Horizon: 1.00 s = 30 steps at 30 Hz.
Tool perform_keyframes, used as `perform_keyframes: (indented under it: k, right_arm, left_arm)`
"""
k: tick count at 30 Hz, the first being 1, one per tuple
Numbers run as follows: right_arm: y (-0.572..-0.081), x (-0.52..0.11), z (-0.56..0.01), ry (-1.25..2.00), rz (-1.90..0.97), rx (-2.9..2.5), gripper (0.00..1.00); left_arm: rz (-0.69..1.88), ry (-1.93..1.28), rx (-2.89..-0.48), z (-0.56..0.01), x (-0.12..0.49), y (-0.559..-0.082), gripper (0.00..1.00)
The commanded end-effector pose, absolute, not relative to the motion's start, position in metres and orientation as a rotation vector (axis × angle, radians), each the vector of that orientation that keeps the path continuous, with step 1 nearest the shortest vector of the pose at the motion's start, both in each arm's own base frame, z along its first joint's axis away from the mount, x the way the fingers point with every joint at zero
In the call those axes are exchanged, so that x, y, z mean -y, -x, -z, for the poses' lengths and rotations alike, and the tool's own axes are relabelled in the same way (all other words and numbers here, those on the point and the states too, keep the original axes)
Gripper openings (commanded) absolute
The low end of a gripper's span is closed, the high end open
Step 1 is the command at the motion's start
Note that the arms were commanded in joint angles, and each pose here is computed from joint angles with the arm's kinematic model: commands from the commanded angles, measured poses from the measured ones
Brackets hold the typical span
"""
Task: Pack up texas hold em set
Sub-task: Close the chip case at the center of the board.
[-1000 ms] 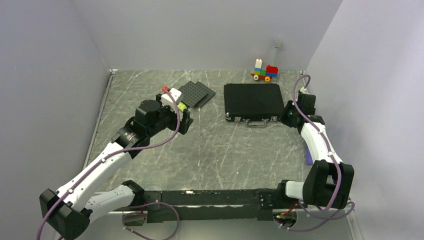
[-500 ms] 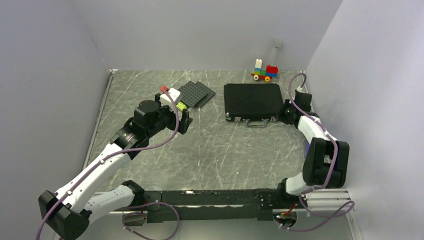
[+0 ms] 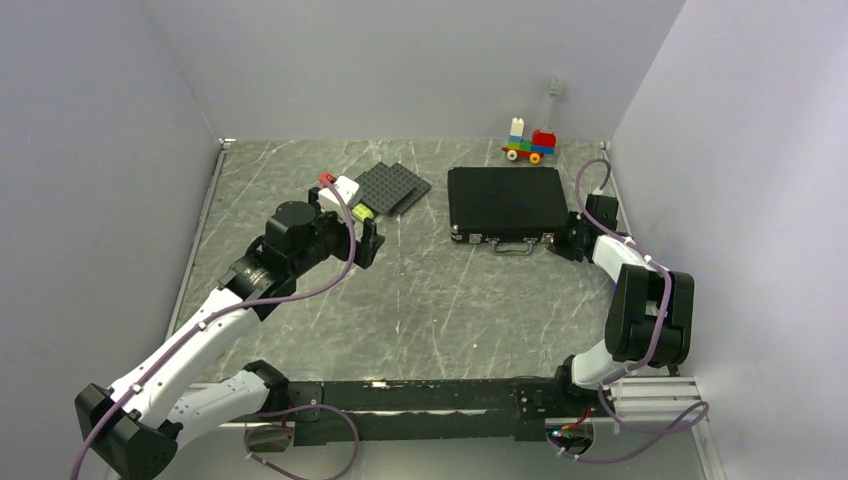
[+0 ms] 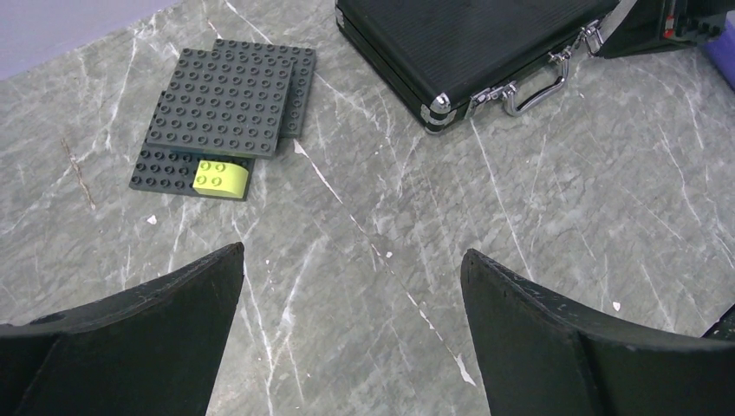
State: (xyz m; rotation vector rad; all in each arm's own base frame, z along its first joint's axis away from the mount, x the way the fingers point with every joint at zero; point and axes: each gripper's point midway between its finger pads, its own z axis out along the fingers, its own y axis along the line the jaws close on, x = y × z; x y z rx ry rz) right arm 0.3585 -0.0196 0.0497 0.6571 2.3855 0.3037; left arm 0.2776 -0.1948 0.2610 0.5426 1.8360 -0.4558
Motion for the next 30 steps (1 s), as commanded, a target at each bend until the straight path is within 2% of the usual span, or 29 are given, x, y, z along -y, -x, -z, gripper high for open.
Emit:
perform_keyframes:
  k: [1,11,22,30]
  right_arm:
    - [-0.359,0.023,-0.045,-0.692,-0.295,-2.371,0.16]
    - [-0.358,0.032,-0.08,-0.614,-0.223,-2.287,0.17]
    - [-0.37,0.028,-0.042,-0.648,-0.269,-2.389,0.15]
    - [-0.358,0.032,-0.093,-0.635,-0.227,-2.29,0.15]
  left_arm:
    - [0.442,-0.538,-1.782,-0.274,0.191,-0.278,0.99]
    - [0.448,-0.541,-1.776,-0.276,0.191,-0.277,0.99]
    - [0.435,-0.538,-1.779,-0.275,0.189,-0.277,0.99]
    - [0.445,-0.546,-1.783,-0.274,0.192,-0.277,0.99]
